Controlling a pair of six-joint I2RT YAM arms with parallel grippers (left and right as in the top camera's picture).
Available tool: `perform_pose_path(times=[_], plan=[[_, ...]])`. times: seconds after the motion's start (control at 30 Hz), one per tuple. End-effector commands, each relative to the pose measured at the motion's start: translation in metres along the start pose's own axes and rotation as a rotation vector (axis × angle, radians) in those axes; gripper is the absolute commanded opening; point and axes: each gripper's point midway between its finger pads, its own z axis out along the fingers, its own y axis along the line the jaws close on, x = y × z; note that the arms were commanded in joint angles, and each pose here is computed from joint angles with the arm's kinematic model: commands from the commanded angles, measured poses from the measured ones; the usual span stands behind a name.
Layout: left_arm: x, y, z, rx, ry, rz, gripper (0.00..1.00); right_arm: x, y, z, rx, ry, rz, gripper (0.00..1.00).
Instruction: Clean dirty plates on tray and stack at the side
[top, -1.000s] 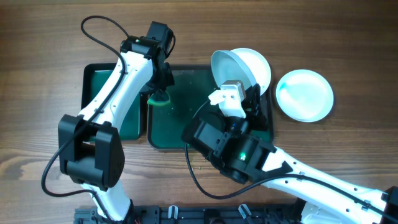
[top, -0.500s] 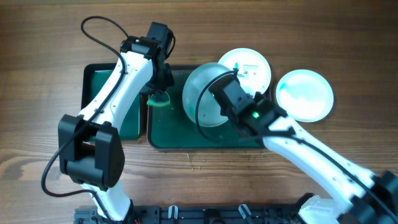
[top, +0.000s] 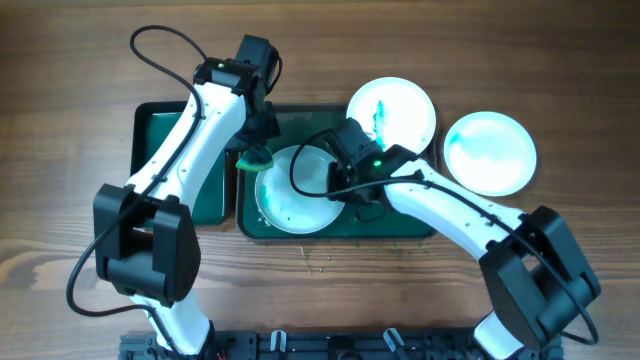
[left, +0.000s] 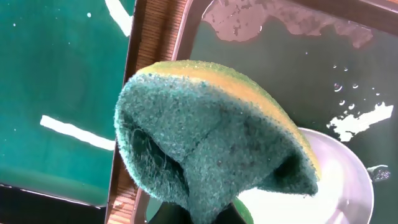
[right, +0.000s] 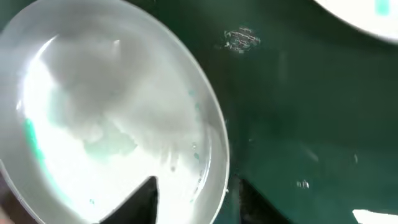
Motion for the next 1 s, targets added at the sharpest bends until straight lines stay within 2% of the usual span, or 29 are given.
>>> perform_pose_path(times=[0.0,0.07,0.2,0.4,0.57,0.63,0.77,0.87,0.97], plan=[[-0.005,-0.003,-0.011,0.025,-0.028,-0.022,0.04,-0.014,-0.001,-0.003,-0.134,0.036,-0.227,0.51],[-0.005,-0.003,-0.011,0.025,-0.028,-0.022,0.04,-0.033,-0.010,-0.008,-0.162,0.002,-0.343,0.52],[-0.005,-0.003,-0.011,0.025,-0.028,-0.022,0.04,-0.048,-0.006,-0.004,-0.206,-0.014,-0.485,0.52],[-0.005,-0.003,-0.011,0.025,-0.028,-0.022,0.04,-0.058,0.005,0.027,-0.249,0.043,-0.489,0.50],[-0.005,-0.003,-0.011,0.026,-0.028,-0.022,0.04,-0.067,0.010,0.040,-0.263,0.025,-0.478,0.47],[-0.005,-0.003,-0.011,0.025,-0.028,-0.022,0.04,-0.063,0.009,0.049,-0.269,0.044,-0.467,0.41],[-0.005,-0.003,-0.011,0.025,-0.028,-0.022,0.04,-0.060,0.007,0.055,-0.269,0.067,-0.408,0.18],[-0.005,-0.003,-0.011,0.025,-0.028,-0.022,0.04,-0.057,0.005,0.057,-0.263,0.085,-0.361,0.05],[-0.005,-0.003,-0.011,0.026,-0.027,-0.022,0.04,-0.055,-0.007,0.059,-0.189,0.104,-0.235,0.04]])
